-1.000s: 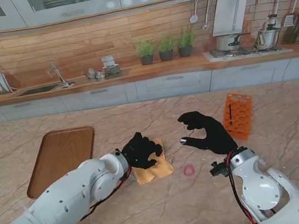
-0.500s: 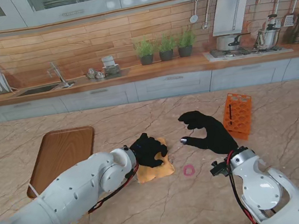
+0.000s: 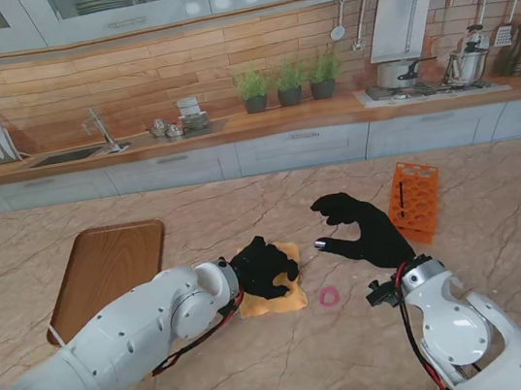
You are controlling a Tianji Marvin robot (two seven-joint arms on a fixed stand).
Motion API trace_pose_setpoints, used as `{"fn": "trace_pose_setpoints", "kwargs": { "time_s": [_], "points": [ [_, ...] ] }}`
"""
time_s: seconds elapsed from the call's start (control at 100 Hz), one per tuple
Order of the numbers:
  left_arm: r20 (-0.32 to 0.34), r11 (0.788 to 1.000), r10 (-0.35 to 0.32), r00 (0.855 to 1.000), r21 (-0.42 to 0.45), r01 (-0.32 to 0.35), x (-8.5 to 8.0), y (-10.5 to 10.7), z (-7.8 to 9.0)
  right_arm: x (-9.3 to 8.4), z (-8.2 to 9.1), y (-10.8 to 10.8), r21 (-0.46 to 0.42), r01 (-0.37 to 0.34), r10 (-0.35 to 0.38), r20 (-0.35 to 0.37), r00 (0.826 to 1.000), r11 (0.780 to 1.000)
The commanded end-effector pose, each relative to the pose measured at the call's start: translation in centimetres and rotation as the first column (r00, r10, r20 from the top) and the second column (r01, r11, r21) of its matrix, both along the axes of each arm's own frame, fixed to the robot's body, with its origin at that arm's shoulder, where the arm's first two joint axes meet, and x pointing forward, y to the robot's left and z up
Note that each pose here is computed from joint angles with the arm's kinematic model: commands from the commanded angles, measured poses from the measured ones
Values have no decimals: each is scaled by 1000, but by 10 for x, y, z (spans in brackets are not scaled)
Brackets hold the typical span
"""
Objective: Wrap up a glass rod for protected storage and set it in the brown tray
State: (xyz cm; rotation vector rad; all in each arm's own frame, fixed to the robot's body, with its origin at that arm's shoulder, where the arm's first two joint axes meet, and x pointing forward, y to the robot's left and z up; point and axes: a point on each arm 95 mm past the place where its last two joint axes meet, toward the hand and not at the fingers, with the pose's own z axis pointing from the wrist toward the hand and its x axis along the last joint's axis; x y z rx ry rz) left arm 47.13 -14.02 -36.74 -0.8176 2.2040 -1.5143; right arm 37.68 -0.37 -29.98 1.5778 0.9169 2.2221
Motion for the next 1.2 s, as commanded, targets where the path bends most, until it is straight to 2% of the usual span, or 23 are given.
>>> {"fn": "trace_pose_setpoints", "kwargs": {
  "time_s": [0.0, 0.26, 0.41, 0.55, 0.66, 0.71, 0.75, 0.84, 0.99, 1.19],
  "points": [
    [2, 1000, 8, 1000, -18, -8, -5, 0, -3, -1, 0, 2, 5, -2, 2, -1, 1000, 1000],
    [54, 997, 41, 998, -64, -38, -4, 3, 8, -1, -1, 2, 4, -5, 5, -1, 1000, 1000],
    [94, 989, 93, 991, -124, -81, -4, 11, 18, -1, -1, 2, 1, -5, 5, 0, 1000, 1000],
    [104, 966, 170, 980, -212, -145, -5, 23, 29, 0, -1, 4, -6, -14, 14, -3, 1000, 1000],
    [82, 935, 233, 969, -291, -200, -6, 35, 35, 1, -1, 5, -15, -21, 21, -3, 1000, 1000],
    [52, 914, 256, 965, -338, -224, -7, 41, 37, 2, -2, 6, -17, -22, 22, -5, 1000, 1000],
    [12, 886, 278, 961, -389, -251, -9, 45, 37, 2, -2, 7, -19, -24, 24, -9, 1000, 1000],
    [-84, 811, 330, 940, -484, -328, -13, 52, 38, 4, -3, 10, -26, -31, 31, -20, 999, 999],
    [-191, 687, 385, 903, -594, -418, -19, 65, 42, 8, -5, 13, -38, -42, 41, -34, 999, 998],
    [-278, 578, 392, 877, -667, -470, -28, 83, 50, 16, -2, 11, -66, -47, 45, -32, 998, 997]
  ]
}}
